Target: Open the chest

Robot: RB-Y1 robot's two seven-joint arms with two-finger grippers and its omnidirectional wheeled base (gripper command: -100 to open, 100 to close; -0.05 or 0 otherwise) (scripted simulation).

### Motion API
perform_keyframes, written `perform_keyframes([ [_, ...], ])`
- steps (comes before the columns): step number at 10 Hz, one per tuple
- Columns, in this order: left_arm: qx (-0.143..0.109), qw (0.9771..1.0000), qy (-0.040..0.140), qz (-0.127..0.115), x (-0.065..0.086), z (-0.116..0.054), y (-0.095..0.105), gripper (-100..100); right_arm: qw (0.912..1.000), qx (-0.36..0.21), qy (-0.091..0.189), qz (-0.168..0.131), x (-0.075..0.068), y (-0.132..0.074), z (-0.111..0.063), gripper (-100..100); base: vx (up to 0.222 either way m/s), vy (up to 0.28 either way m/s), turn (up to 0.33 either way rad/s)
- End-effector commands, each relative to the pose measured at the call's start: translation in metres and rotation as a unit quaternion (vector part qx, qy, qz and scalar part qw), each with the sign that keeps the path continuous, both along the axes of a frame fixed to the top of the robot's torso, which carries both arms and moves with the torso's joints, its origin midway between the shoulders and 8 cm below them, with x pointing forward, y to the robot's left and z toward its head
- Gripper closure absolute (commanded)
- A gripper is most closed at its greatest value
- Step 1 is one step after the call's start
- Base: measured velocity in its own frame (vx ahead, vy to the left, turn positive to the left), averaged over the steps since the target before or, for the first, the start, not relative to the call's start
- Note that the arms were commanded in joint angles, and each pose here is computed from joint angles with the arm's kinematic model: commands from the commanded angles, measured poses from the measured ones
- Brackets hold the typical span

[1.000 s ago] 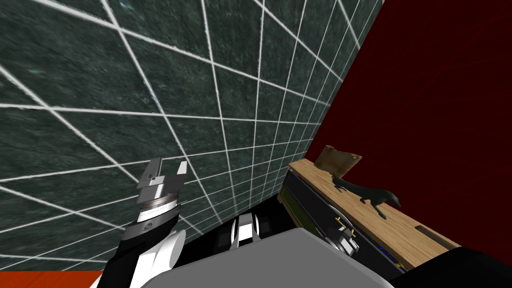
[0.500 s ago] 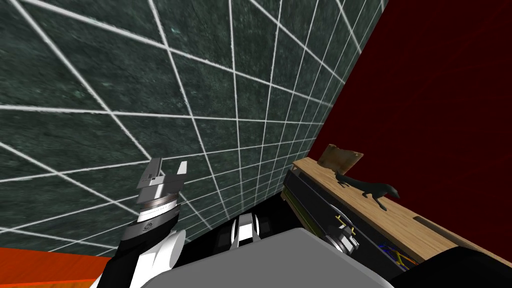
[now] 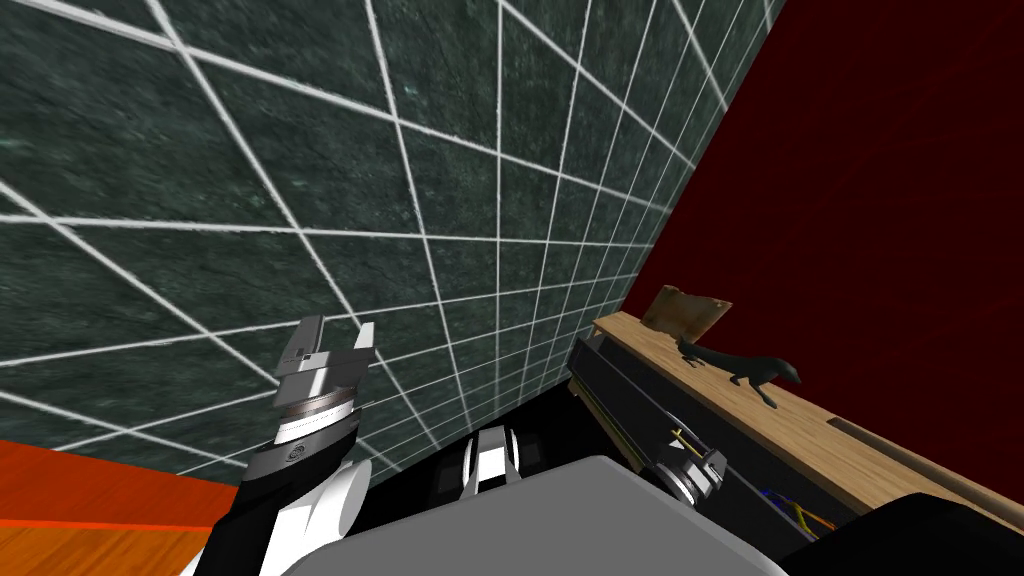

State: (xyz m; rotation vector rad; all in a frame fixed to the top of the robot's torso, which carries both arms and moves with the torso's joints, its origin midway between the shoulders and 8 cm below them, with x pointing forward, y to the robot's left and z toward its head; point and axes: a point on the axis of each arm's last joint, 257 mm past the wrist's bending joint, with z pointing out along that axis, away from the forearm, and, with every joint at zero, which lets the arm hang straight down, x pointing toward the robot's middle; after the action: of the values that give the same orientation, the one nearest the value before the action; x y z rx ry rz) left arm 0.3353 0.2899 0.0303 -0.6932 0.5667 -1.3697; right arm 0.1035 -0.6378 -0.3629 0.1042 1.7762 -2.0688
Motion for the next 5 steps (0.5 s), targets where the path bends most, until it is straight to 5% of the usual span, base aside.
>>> perform_keyframes([
  [1, 0.000, 1.0000, 0.000, 0.000, 0.000, 0.000, 0.000, 0, 1.0000, -0.002, 0.001, -0.002, 0.007, -0.035, 0.015, -100, -0.022, 0.138, -0.006],
  [5, 0.000, 1.0000, 0.000, 0.000, 0.000, 0.000, 0.000, 0, 1.0000, -0.004, 0.000, -0.002, 0.017, -0.071, 0.036, -100, -0.027, 0.110, 0.004],
])
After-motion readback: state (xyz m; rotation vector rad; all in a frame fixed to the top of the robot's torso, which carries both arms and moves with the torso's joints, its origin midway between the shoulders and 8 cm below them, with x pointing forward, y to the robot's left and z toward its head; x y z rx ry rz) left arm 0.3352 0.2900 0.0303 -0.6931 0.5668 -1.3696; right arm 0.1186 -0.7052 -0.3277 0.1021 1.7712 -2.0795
